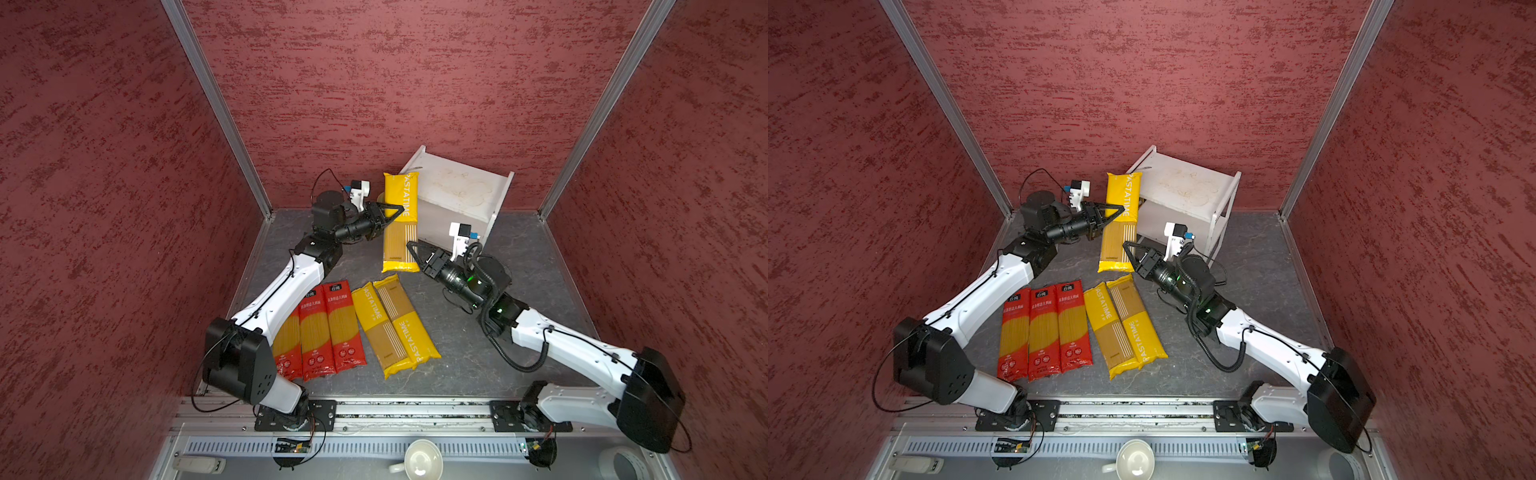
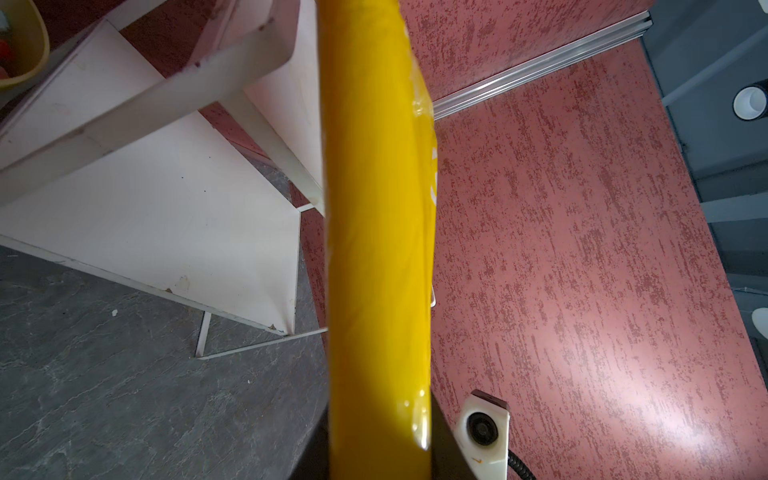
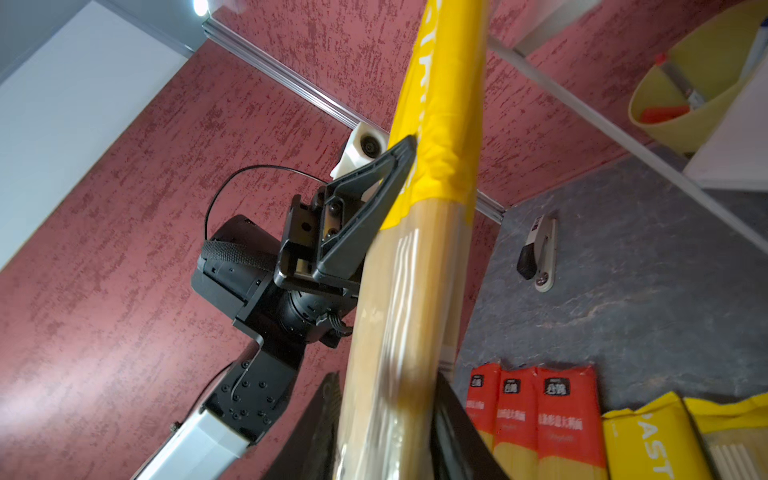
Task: Place and organize the pasta boxes and bags onto the shelf
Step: 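Carry the upright pack with both grippers toward the white shelf's top tier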
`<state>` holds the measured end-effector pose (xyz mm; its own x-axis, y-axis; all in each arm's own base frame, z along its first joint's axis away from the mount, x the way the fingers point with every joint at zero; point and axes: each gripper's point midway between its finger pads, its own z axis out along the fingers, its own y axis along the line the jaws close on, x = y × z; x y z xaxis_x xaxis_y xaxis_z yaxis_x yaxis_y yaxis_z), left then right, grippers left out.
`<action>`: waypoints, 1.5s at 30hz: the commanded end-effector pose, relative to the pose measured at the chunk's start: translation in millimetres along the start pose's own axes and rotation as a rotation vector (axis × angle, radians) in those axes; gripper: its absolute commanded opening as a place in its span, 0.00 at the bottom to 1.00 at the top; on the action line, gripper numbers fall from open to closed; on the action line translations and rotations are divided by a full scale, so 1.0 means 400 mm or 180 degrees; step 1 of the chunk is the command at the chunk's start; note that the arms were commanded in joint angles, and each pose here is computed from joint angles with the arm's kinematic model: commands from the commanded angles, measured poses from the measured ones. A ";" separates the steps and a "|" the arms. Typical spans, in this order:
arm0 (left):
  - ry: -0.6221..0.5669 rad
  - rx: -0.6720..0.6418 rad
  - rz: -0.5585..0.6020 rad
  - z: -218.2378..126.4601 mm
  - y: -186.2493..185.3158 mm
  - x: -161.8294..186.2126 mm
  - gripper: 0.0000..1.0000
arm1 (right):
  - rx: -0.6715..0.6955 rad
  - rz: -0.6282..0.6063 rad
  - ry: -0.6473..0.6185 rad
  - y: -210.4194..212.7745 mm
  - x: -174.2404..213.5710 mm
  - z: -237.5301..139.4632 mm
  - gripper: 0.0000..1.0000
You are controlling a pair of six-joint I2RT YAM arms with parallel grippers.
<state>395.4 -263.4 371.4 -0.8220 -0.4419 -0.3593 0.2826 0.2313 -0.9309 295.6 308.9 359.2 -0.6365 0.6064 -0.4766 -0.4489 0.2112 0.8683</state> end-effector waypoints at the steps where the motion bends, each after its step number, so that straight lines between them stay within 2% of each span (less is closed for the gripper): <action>1: -0.0069 0.0368 0.0294 -0.012 -0.132 -0.028 0.00 | -0.0290 -0.0079 0.0103 0.063 -0.031 -0.001 0.49; 5: -0.0087 0.0471 0.0462 -0.004 -0.189 -0.033 0.00 | -0.0231 -0.0115 0.0456 0.031 -0.035 0.008 0.63; 9: -0.0058 0.0531 0.0539 0.010 -0.219 -0.031 0.00 | -0.0376 -0.0208 0.0752 0.045 -0.030 0.010 0.64; 12: -0.0003 0.0519 0.0574 0.027 -0.223 -0.030 0.00 | -0.0502 -0.0249 0.0816 0.065 -0.028 0.006 0.55; 16: 0.0100 0.0525 0.0603 0.052 -0.229 -0.016 0.00 | -0.0653 -0.0203 0.0728 0.084 -0.045 0.002 0.30; 18: 0.0120 0.0511 0.0575 0.057 -0.224 -0.018 0.06 | -0.0692 -0.0164 0.0631 0.085 -0.059 -0.001 0.21; 20: 0.0126 0.0526 0.0581 0.057 -0.229 -0.021 0.15 | -0.0733 -0.0105 0.0493 0.086 -0.080 -0.004 0.16; 25: 0.0121 0.0555 0.0583 0.059 -0.236 -0.030 0.38 | -0.0805 -0.0067 0.0190 0.104 -0.126 -0.012 0.10; 31: 0.0097 0.0476 0.0485 0.043 -0.201 -0.024 0.66 | -0.0865 0.0008 -0.0188 0.130 -0.191 -0.010 0.05; 36: 0.0058 0.0283 0.0464 0.006 -0.153 0.000 0.73 | -0.0798 0.0146 -0.0518 0.134 -0.256 0.005 0.05; 45: 0.0143 0.0074 0.0378 -0.035 -0.083 0.087 0.74 | -0.0516 0.0136 -0.0727 0.124 -0.312 0.043 0.04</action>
<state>357.9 -274.7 390.1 -0.8171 -0.3771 -0.4361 0.3633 0.2505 -0.8974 370.4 277.7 379.3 -0.6460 0.6828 -0.3413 -0.3435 0.1393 0.9288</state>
